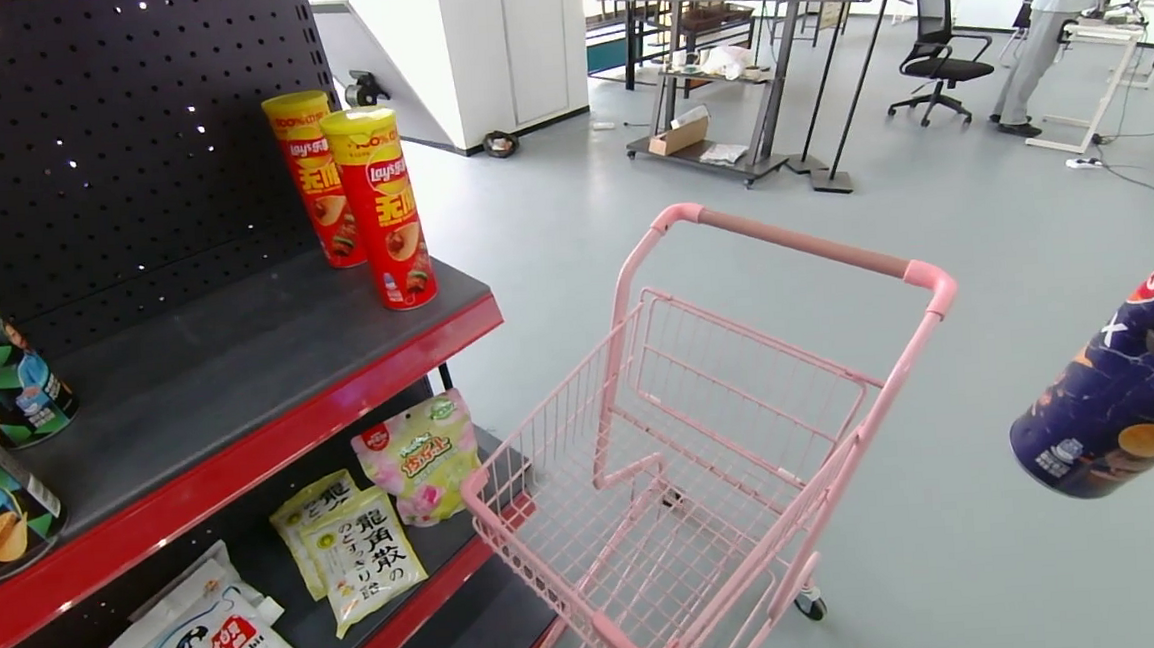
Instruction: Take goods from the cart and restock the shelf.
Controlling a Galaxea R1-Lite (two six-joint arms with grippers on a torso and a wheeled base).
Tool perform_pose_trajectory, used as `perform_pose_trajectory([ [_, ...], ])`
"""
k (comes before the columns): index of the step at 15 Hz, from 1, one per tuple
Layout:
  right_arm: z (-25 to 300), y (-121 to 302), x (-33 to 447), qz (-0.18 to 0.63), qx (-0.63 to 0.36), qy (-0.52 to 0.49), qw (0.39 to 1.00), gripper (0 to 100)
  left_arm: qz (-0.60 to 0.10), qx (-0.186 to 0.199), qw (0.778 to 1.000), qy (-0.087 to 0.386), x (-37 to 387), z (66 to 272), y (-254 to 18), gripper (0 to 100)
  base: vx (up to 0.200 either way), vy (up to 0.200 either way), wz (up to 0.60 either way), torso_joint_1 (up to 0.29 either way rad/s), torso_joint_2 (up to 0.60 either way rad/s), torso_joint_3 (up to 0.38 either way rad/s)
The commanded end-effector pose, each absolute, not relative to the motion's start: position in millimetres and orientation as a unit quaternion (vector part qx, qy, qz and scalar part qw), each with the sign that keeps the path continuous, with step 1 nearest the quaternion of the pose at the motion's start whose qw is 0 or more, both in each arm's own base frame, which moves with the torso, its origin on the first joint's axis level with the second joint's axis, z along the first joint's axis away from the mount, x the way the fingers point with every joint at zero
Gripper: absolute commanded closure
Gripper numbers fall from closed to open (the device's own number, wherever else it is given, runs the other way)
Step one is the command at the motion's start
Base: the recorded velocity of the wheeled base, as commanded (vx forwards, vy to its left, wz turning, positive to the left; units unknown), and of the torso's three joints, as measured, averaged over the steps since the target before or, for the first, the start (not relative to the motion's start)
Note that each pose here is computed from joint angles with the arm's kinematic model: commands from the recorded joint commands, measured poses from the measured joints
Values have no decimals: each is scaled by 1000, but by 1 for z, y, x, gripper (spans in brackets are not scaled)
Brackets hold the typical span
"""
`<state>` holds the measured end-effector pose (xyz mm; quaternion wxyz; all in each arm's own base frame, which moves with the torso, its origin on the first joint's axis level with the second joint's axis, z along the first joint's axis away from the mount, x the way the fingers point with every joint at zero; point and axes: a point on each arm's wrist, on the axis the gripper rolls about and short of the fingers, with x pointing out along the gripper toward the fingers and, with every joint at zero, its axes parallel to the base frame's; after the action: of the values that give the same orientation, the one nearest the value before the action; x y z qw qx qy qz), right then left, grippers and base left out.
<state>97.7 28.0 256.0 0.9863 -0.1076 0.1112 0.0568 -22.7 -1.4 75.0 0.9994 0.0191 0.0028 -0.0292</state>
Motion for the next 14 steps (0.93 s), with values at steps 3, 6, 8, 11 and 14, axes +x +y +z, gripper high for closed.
perform_pose_trajectory([
  [3,255,32,111,57,-113,127,984,100,-29,19,999,3,-23,75,-1,0,0,0,0,219,-535,-328],
  [6,257,33,117,53,-112,131,984,100,-30,19,999,3,-23,75,-1,0,0,0,0,168,-413,-248],
  [8,256,33,119,57,-111,134,983,100,-29,19,999,3,-23,75,-1,0,0,0,0,166,-376,-222],
  [11,257,32,124,56,-110,137,983,100,-29,19,999,3,-23,75,-1,0,0,0,0,152,-367,-209],
  [14,255,34,127,57,-112,144,982,100,-29,19,999,3,-23,75,-1,0,0,0,0,159,-357,-204],
])
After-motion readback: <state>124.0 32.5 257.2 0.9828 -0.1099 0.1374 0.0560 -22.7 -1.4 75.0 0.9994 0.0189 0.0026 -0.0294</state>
